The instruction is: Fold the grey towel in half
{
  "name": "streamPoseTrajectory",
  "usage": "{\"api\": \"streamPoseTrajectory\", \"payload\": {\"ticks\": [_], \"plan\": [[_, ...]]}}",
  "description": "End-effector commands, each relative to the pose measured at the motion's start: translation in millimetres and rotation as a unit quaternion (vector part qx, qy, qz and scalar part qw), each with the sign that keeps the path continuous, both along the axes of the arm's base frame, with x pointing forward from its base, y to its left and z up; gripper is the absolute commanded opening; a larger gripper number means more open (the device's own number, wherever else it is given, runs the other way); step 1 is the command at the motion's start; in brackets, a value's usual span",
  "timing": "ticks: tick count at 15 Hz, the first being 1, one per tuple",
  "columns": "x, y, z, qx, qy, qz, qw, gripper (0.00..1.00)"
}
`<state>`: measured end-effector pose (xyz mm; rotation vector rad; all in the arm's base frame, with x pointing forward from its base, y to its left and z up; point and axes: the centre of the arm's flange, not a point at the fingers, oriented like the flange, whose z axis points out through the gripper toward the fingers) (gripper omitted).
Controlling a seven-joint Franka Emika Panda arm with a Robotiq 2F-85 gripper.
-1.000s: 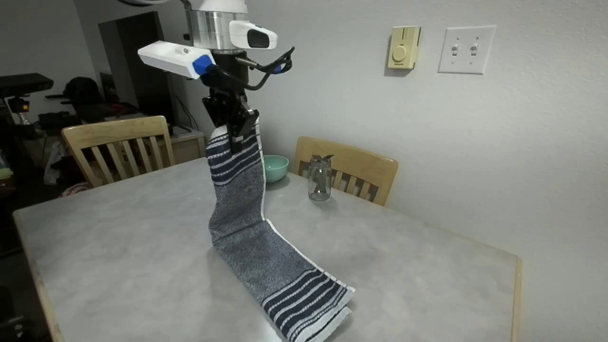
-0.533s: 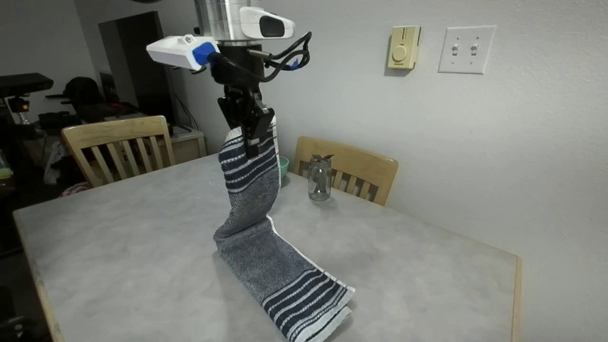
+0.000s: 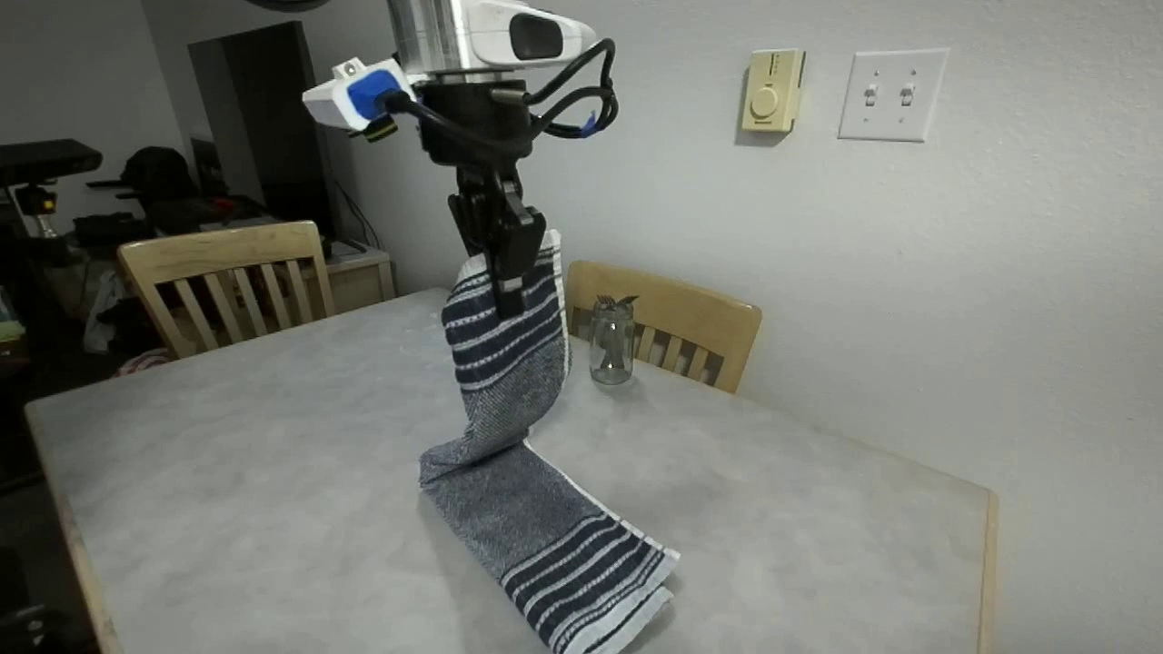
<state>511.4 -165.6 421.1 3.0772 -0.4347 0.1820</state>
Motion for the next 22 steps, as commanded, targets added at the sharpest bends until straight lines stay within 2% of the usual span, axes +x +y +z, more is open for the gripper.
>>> {"api": "streamPoseTrajectory", "payload": {"ticks": [1, 4, 8, 9, 11, 14, 16, 19, 22], "plan": [[-9, -28, -10, -0.001, -0.018, -0.003, 0.9998, 0.02], [-7, -62, -32, 0.019, -0.034, 0.012, 0.9992, 0.02], [-11, -99, -79, 0.082, -0.041, 0.015, 0.9957, 0.02], [-15, -103, -92, 0.095, -0.036, 0.016, 0.9947, 0.32], [-19, -108, -108, 0.109, -0.031, 0.014, 0.9935, 0.38], [-22, -109, -116, 0.11, -0.03, 0.013, 0.9934, 0.6], [-20, -101, -106, 0.101, -0.033, 0.021, 0.9942, 0.74], [-11, -67, -75, 0.07, -0.036, 0.051, 0.9955, 0.96], [6, -30, -56, 0.045, -0.029, 0.079, 0.9955, 1.0]]}}
